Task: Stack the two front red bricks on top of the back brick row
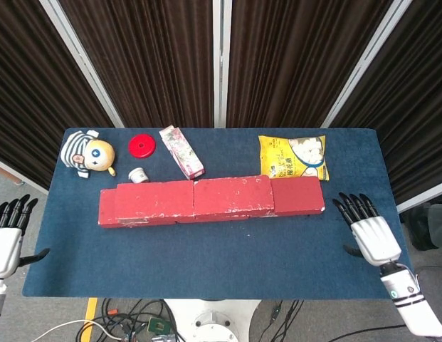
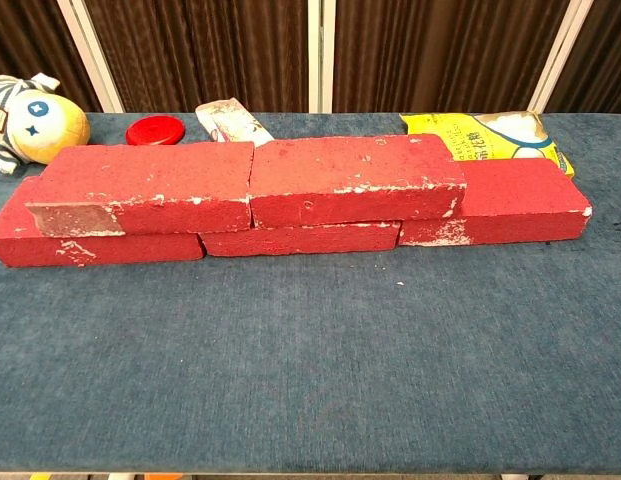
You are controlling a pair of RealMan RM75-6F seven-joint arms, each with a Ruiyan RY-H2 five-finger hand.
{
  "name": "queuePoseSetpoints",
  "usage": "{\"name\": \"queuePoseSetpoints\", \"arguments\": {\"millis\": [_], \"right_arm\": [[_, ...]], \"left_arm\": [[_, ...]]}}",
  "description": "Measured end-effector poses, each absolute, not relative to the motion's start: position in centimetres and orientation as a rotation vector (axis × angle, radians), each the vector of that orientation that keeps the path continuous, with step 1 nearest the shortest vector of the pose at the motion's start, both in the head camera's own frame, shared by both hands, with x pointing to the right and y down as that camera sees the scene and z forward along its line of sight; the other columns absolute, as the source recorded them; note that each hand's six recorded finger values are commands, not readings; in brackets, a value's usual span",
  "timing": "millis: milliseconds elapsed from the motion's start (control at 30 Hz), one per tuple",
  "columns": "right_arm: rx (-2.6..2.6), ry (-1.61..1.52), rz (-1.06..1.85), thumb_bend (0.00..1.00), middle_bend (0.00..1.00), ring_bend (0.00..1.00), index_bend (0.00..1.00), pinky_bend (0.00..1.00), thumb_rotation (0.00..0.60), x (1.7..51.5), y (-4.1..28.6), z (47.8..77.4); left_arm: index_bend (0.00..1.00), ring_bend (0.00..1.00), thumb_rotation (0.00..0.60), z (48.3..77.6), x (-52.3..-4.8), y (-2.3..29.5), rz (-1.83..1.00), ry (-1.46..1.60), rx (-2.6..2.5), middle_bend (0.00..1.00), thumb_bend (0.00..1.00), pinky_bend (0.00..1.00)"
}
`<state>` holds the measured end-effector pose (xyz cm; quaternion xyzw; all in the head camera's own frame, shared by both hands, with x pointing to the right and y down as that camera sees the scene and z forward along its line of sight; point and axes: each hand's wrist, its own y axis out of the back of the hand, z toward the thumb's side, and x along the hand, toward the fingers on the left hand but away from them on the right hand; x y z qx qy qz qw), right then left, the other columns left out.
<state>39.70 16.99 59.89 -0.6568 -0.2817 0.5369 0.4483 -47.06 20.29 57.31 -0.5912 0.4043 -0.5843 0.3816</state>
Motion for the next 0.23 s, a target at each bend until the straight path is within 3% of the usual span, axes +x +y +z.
{"name": "queuePoseSetpoints", "arguments": {"millis": [233], "right_arm": [[-1.526,-0.823,1.389,0.0,0.0,0.0,0.0,0.0,0.6,43.6,21.4,59.4]], "left_arm": [[0.0,0.0,0.6,57.3,-47.6,21.3,-1.534,0.977,-1.498,0.0,0.0,0.0]]}}
